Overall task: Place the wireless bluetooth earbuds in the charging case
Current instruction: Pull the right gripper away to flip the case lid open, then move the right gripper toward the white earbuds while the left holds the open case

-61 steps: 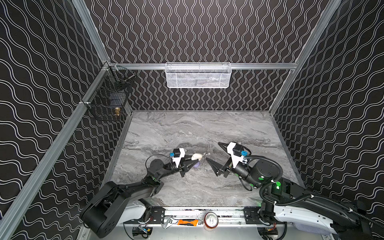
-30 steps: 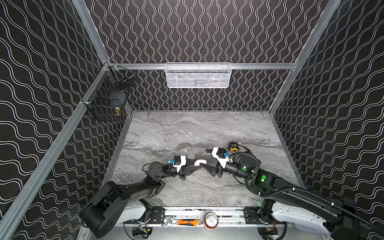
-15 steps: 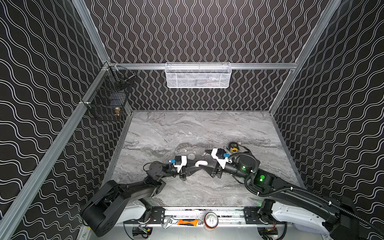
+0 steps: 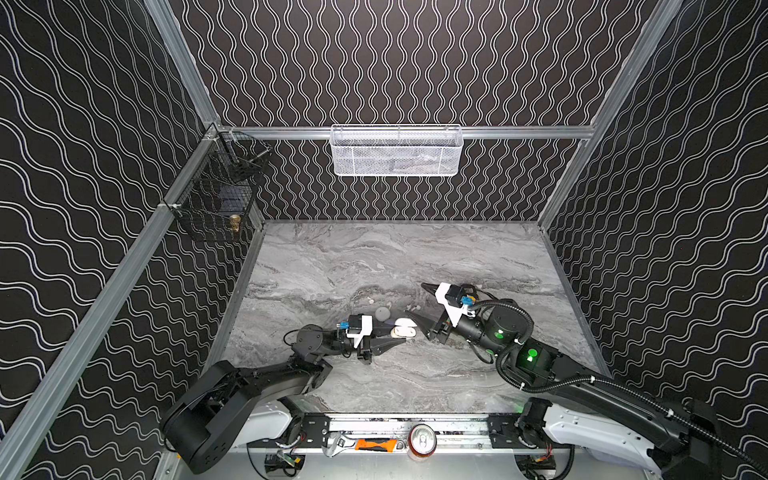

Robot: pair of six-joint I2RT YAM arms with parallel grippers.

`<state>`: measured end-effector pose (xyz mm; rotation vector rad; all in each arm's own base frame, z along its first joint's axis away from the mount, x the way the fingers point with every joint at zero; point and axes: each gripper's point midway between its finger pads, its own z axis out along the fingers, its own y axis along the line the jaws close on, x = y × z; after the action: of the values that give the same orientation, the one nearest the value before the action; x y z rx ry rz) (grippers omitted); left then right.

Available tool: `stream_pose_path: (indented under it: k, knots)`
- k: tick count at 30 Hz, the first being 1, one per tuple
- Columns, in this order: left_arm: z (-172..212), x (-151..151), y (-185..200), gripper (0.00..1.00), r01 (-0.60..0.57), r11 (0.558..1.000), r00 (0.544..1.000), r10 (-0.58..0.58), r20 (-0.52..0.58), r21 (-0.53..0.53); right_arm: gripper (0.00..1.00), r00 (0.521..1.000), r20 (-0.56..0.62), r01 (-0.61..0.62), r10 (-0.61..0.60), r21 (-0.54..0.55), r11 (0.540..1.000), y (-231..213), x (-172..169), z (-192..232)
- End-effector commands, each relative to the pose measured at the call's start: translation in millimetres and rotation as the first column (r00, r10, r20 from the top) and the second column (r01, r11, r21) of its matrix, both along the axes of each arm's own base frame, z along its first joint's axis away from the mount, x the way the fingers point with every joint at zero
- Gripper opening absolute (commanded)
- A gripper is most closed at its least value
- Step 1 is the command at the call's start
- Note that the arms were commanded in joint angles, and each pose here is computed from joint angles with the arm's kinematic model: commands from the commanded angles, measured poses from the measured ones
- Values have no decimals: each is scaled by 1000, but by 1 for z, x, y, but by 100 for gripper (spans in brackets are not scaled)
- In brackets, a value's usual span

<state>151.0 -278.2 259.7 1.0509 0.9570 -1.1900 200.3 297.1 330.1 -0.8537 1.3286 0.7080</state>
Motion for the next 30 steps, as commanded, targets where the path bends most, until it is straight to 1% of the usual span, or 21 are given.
stream_pose_path:
  k: [1,2,3,4,6,7,9,10,12,15,16,19,22,23,25,28,30]
  knots:
    - [3,-1,2,0,-15,1000,999,16,43,-12,77,999,-2,49,-49,57,997,-8,5,18]
    - [1,1,2,0,-26,1000,999,26,42,-11,78,997,-14,73,-72,78,994,-12,8,23]
    - [-1,3,3,0,-42,999,998,43,41,-13,80,991,-42,130,-126,112,985,-19,15,28]
    - [-3,5,4,0,-58,998,997,58,42,-19,83,978,-87,201,-189,162,966,-30,23,35]
    - [-8,10,6,0,-95,995,995,96,26,-23,90,928,-209,353,-308,227,908,-51,42,40]
    - [-10,13,7,0,-113,993,993,114,21,-20,86,907,-268,386,-325,223,895,-56,49,38]
    - [-12,19,9,0,-151,988,988,151,15,-21,80,883,-346,401,-319,200,894,-54,54,30]
    - [-14,23,11,0,-178,984,984,178,9,-22,77,854,-392,437,-343,180,881,-57,59,23]
    - [-16,32,18,0,-239,971,971,239,-6,-28,76,788,-468,506,-400,123,854,-62,69,6]
    - [-17,44,31,0,-325,945,946,323,-39,-39,73,670,-550,610,-499,25,792,-77,87,-26]
    - [-17,48,36,0,-349,936,937,347,-50,-43,73,637,-577,624,-511,-3,782,-81,93,-37]
    - [-21,59,48,0,-416,908,908,412,-78,-43,72,581,-629,625,-517,-62,778,-85,107,-66]
    - [-26,71,59,0,-475,879,877,470,-102,-32,70,520,-668,597,-532,-161,786,-76,124,-102]
    - [-29,76,62,0,-492,870,866,486,-114,-27,68,489,-683,573,-542,-216,790,-69,130,-120]
    - [-34,86,71,0,-537,843,835,529,-148,-15,63,443,-706,518,-553,-301,800,-54,137,-147]
    - [-43,101,87,0,-614,789,776,604,-183,2,57,398,-741,424,-541,-375,825,-25,147,-179]
    - [-47,107,93,0,-643,766,749,632,-197,13,55,374,-761,375,-530,-399,837,-11,152,-198]
